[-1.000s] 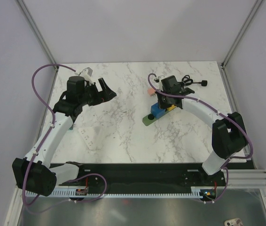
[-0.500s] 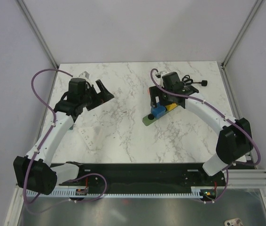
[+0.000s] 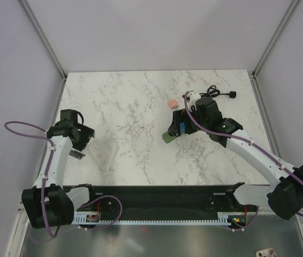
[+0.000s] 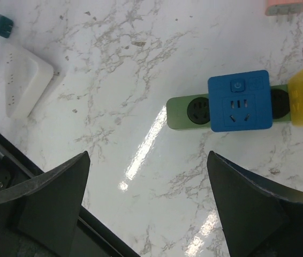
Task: Insert the plug
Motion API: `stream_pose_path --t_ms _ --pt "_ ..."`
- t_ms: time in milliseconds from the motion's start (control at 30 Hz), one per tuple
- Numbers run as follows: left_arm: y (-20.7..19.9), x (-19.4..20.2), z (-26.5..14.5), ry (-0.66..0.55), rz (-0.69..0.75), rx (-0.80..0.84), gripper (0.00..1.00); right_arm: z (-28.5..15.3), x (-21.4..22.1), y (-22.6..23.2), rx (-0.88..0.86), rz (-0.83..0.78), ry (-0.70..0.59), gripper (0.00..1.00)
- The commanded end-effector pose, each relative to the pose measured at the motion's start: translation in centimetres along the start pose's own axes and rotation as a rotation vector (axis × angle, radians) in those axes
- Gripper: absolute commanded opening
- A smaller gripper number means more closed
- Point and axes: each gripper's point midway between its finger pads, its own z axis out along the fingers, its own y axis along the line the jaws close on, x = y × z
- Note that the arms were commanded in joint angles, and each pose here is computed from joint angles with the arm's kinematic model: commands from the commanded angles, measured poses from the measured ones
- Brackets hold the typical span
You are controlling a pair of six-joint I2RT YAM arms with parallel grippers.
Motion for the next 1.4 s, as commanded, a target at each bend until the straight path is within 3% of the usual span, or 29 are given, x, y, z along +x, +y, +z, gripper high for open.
stream_pose_path --t_ms 0,67,333,733,1167,1200,1333,1367 --pt "4.3 -2.0 1.3 -0.049 -0.148 -0.203 0.94 -1.0 -2.1 3.2 -0.159 -0.018 -0.096 0.98" --pt "5.0 -2.6 1.9 -0.048 -0.228 -0.224 0.94 -1.1 -1.9 4.2 -0.219 -0.045 -0.091 0.98" --pt "4.4 -9.3 4.1 -0.172 -0.318 -0.264 0.96 -0.9 -1.6 4.7 -0.253 -0.062 -0.098 0.98" --pt "2.1 -9.5 9.5 -0.007 -0.289 -0.245 0.94 -0.5 -1.1 4.9 -0.277 -0.066 -0.087 0.98" --pt "3.9 -7.1 13.0 0.083 -0.248 -0.320 0.77 -0.3 -1.2 4.4 -0.200 -0.079 -0.083 0.98" --pt "3.8 -6.8 13.3 0.099 -0.251 -0.311 0.74 -0.3 -1.1 4.4 -0.193 -0.081 -0.078 0.98" --pt "0.7 -7.1 12.5 0.139 -0.193 -0.147 0.09 -0.5 -0.8 4.8 -0.202 -0.089 -0.073 0.98" --pt "-0.4 -7.2 11.6 0.144 -0.142 -0.086 0.04 -0.6 -0.7 5.1 -0.210 -0.089 -0.071 0.98"
